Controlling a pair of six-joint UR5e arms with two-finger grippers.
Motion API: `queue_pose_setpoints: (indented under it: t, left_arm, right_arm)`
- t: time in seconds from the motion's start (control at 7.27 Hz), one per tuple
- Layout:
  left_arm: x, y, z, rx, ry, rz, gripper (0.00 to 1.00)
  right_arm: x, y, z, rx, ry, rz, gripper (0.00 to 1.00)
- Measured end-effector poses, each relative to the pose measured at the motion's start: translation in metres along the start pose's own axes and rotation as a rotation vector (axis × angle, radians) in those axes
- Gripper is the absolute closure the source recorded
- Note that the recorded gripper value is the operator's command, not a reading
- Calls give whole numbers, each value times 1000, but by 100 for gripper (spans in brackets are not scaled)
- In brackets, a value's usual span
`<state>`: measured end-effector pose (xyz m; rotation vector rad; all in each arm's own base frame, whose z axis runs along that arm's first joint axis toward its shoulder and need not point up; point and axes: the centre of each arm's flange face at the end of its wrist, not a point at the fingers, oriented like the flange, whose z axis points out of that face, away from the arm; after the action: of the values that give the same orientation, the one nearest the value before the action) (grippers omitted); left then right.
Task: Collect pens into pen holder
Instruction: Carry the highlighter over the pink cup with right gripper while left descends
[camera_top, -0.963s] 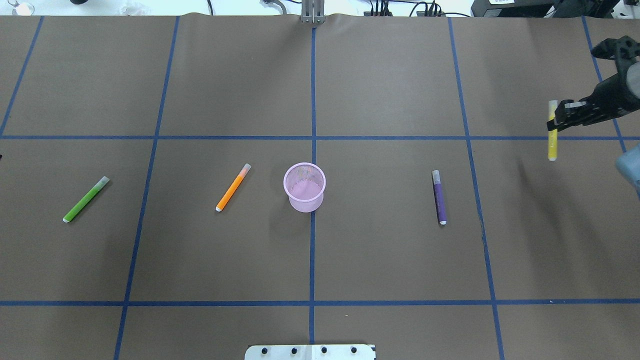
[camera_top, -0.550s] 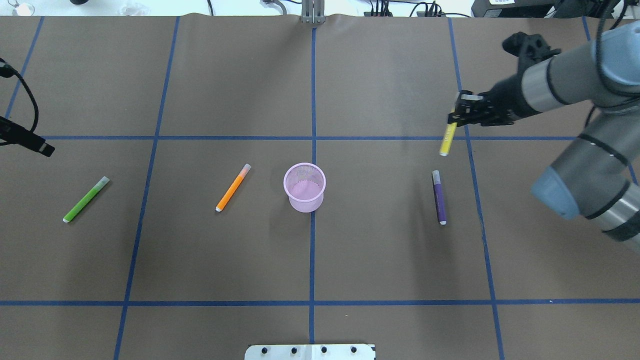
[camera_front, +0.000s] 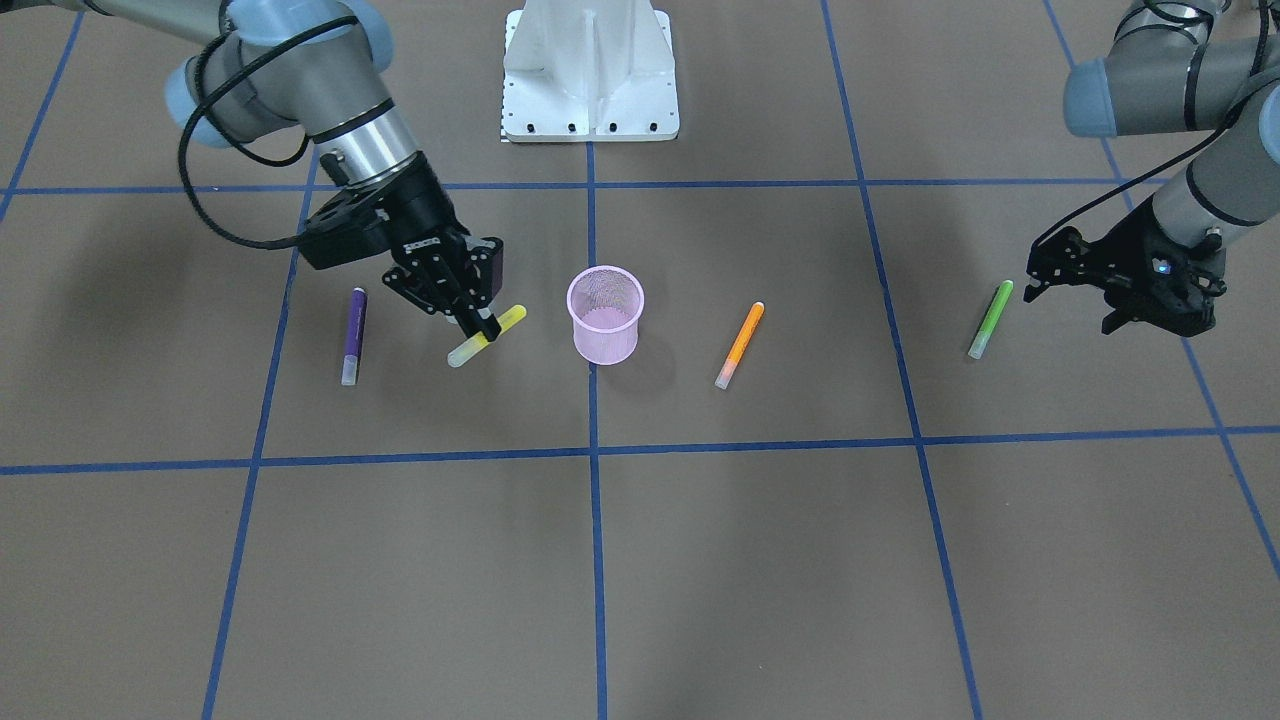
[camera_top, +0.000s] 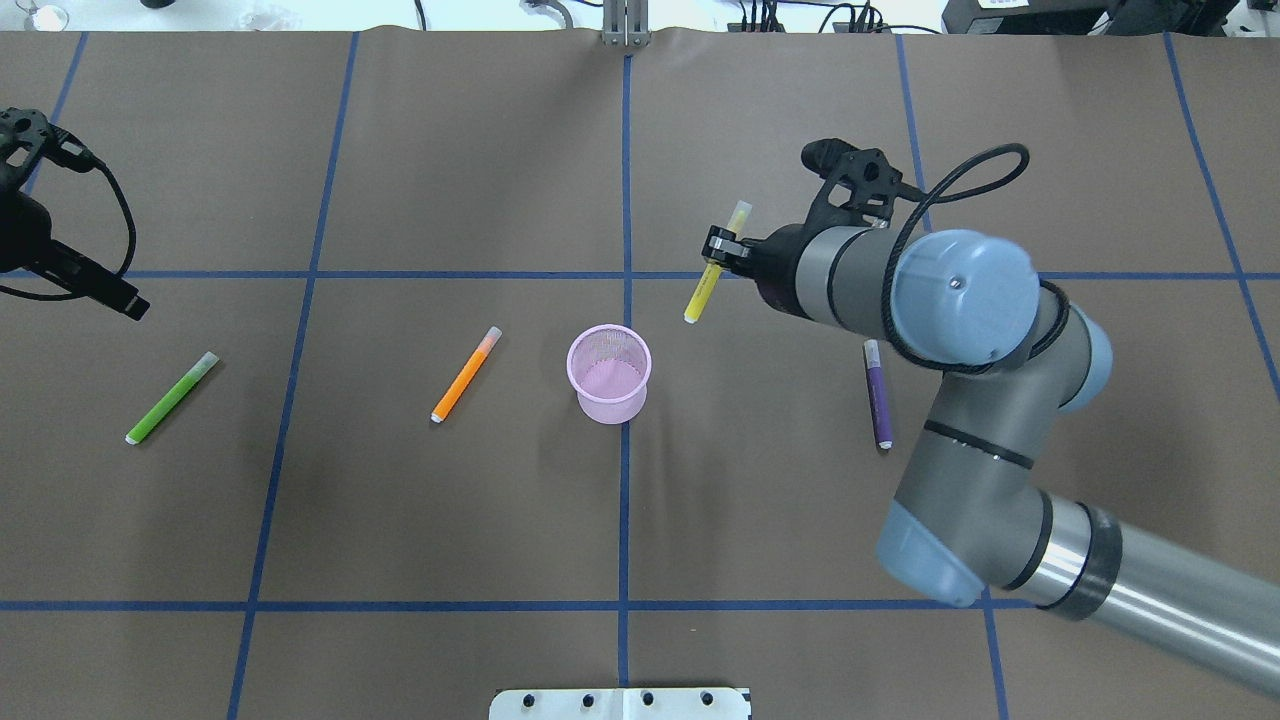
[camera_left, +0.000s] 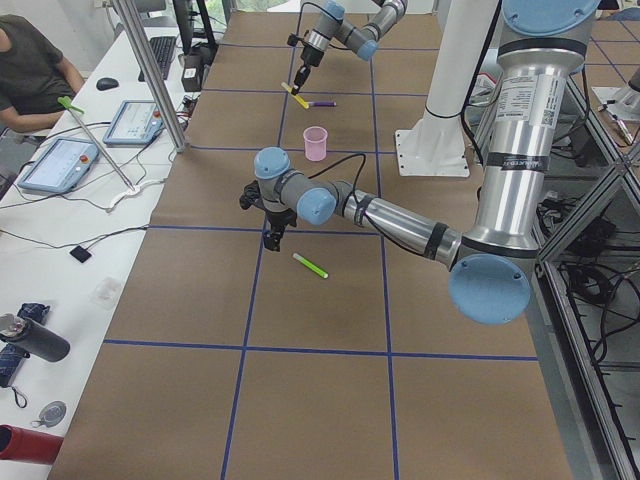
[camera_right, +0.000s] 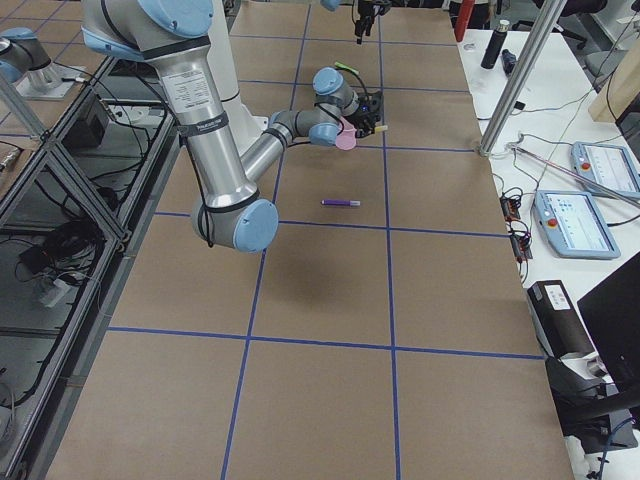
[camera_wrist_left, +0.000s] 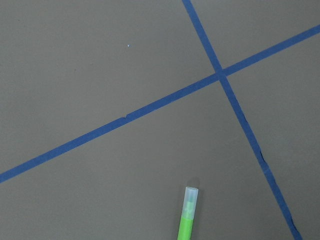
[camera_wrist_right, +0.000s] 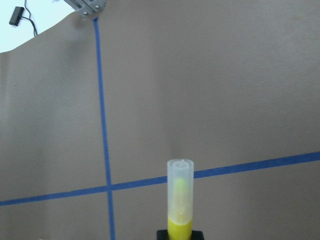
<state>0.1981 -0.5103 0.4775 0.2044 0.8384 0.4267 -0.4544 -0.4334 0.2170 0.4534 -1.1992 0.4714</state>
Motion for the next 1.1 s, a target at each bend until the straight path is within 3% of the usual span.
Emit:
queue_pose_setpoints:
  t: [0.28, 0.69, 0.83, 1.1]
  left_arm:
    - [7, 0, 10, -12, -13, 13, 1]
    - [8, 0, 12, -14, -18, 16, 1]
    - [7, 0, 13, -16, -19, 15, 1]
    - [6, 0, 16, -21, -19, 14, 0]
  right_arm:
    - [-26, 40, 4, 114, 2, -18, 100]
    - [-33, 91, 5, 191, 2, -66, 100]
    - [-34, 105, 7, 208, 5, -85, 88]
    - [-40, 117, 11, 215, 8, -105, 52]
